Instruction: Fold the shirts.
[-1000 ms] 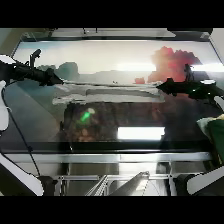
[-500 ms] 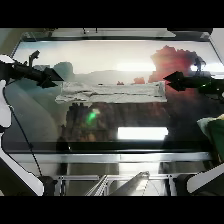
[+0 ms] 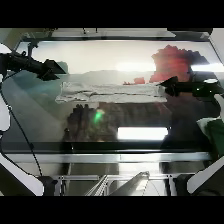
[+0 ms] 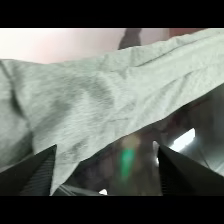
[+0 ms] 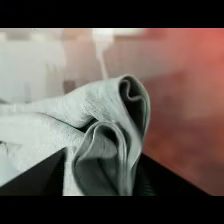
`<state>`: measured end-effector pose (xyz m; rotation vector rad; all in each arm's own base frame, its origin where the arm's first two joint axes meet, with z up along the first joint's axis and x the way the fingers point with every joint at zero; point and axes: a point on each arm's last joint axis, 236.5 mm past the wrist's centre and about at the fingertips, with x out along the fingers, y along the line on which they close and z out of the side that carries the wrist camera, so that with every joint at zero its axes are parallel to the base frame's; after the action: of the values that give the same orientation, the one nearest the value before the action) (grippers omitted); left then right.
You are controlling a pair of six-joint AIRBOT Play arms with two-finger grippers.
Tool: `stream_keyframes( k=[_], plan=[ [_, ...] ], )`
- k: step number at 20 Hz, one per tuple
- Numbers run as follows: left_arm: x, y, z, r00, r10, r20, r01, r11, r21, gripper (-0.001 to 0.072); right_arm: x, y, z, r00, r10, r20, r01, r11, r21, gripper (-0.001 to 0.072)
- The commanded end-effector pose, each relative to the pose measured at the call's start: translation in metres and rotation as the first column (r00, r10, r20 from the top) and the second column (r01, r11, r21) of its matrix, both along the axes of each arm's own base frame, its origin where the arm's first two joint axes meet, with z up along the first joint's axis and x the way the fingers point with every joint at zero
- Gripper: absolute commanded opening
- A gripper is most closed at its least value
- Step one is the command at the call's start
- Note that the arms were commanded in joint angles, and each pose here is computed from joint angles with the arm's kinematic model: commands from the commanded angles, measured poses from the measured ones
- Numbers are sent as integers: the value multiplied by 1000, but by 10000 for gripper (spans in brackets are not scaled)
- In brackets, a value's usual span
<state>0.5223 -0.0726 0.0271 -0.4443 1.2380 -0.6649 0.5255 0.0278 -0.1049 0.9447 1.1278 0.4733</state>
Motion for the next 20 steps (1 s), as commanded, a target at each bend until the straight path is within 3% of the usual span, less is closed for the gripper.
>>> stream_keyframes(
  k=[1, 2, 3, 9, 15, 18, 20],
  plan=[
    [-9, -56, 16, 995, -93, 19, 94, 993, -73, 165, -11, 38, -14, 994, 109, -27, -109, 994, -7, 360],
    [-9, -72, 17, 992, -117, 37, 119, 990, -79, 0, -8, 45, -6, 991, 131, -9, -131, 991, -7, 130],
    [-7, -85, 14, 990, -129, 51, 132, 989, -62, 2, -5, 51, 3, 988, 151, 10, -151, 989, -3, 16],
    [2, -211, -61, 986, -149, 72, 153, 987, -46, 1, 10, 83, 135, 949, 225, 221, -249, 965, 84, 17],
    [-5, -291, -133, 993, -100, 54, 103, 994, -39, 1, -26, 176, 251, 861, 324, 392, -396, 910, 118, 17],
    [-6, -295, -120, 998, -68, -12, 65, 988, -143, 1, -38, 220, 254, 848, 363, 386, -438, 891, 123, 17],
    [-20, -282, -66, 986, -151, -65, 129, 955, -267, 0, -44, 249, 253, 838, 378, 394, -454, 883, 119, 17]
  ],
)
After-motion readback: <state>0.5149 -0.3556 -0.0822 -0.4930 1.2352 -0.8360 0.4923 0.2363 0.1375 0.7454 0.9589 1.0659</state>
